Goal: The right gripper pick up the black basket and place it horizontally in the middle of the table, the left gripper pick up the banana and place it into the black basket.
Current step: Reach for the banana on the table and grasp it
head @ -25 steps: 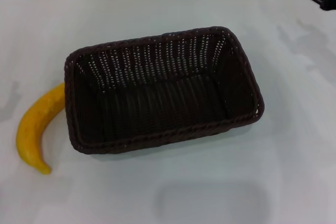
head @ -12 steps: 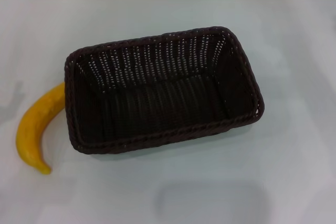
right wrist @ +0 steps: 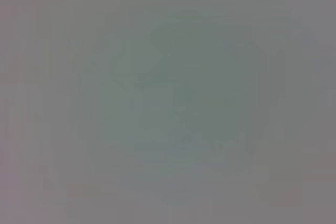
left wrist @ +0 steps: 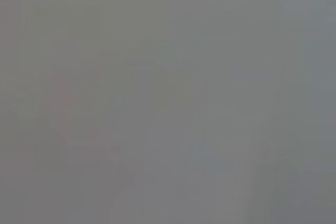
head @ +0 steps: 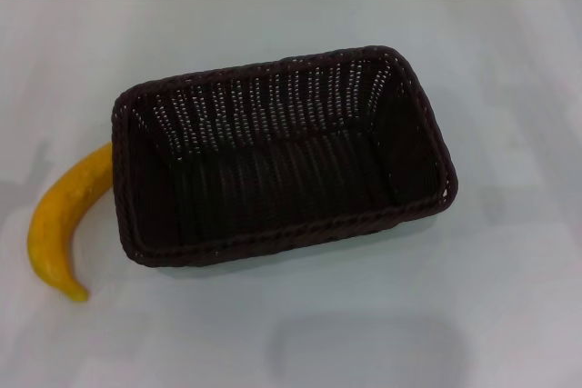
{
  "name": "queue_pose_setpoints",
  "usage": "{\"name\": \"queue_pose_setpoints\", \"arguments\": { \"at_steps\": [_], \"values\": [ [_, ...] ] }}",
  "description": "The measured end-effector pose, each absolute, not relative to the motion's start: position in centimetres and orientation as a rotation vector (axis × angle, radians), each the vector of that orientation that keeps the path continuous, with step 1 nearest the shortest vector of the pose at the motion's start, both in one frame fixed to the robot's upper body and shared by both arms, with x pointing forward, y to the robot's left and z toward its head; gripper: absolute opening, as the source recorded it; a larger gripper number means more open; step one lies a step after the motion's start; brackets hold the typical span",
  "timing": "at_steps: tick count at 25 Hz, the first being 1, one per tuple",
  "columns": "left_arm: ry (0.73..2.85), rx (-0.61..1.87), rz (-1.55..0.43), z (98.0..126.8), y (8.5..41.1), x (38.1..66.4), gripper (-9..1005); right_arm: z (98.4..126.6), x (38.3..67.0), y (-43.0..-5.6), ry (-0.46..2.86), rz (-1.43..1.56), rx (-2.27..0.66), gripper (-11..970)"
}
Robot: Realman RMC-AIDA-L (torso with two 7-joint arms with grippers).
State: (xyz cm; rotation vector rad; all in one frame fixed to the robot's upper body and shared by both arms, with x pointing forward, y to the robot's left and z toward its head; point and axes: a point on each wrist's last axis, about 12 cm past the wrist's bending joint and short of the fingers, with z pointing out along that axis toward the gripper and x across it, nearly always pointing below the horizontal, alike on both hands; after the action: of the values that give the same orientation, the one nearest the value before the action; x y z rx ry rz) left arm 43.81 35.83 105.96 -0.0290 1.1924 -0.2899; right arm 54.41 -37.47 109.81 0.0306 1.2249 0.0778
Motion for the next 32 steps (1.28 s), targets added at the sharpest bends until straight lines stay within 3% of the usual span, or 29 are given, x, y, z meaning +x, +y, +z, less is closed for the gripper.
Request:
{"name": "queue_pose_setpoints", "arguments": {
  "at_steps": [13, 24, 32],
  "values": [
    [1.349, 0.014, -0.343, 106.5, 35.7, 45.8, 861, 108.8, 54.2, -36.1, 1.269, 0.135, -0.024, 560],
    [1.594, 0.13, -0.312, 110.2, 35.6, 47.7, 861, 108.7, 54.4, -35.3, 1.286, 0.179, -0.051, 560],
    [1.898, 0.169, -0.322, 112.0, 34.6, 48.8, 862, 108.9, 54.7, -34.9, 1.283, 0.206, -0.062, 559]
  ]
}}
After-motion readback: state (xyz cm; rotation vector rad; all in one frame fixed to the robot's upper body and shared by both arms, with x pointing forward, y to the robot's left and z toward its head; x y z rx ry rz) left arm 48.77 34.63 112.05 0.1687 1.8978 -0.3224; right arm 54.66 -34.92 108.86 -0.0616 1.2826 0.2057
